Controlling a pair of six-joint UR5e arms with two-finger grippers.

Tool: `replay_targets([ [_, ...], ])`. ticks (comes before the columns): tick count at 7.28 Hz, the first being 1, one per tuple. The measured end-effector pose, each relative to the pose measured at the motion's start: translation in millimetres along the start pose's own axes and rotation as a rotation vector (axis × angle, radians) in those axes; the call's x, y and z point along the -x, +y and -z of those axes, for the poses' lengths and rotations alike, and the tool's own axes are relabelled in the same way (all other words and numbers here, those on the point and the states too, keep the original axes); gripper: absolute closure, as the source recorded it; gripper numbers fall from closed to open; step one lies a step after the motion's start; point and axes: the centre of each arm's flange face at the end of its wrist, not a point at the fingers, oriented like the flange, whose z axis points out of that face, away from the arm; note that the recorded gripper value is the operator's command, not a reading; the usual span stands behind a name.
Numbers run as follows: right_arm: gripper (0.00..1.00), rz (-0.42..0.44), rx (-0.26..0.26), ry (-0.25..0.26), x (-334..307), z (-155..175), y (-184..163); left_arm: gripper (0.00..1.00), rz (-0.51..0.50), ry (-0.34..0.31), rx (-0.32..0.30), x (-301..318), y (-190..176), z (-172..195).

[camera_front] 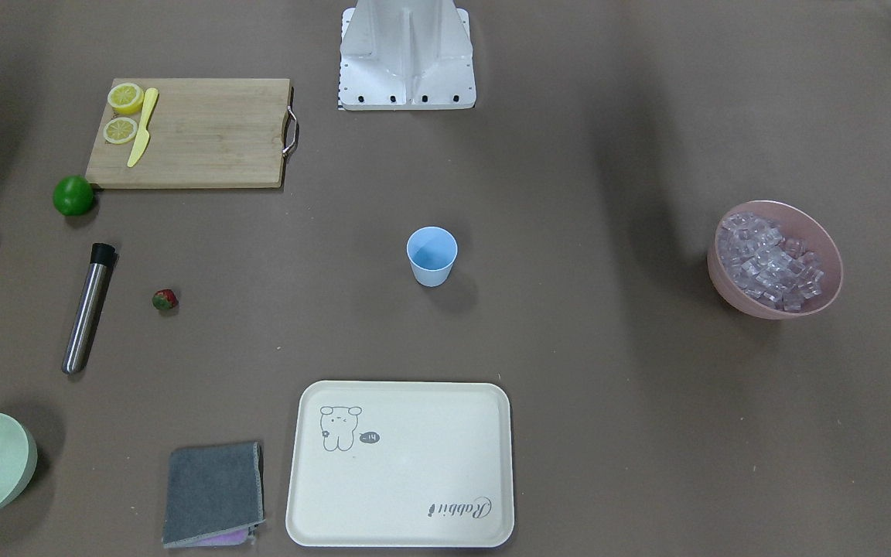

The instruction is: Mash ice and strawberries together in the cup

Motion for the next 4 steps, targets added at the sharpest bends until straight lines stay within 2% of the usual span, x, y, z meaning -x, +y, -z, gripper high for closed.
replay_targets([
  [4,0.00,0.024,-0.018,0.006,11,9,-10,0.02,0.004,0.000,0.006,9,-16,-11],
])
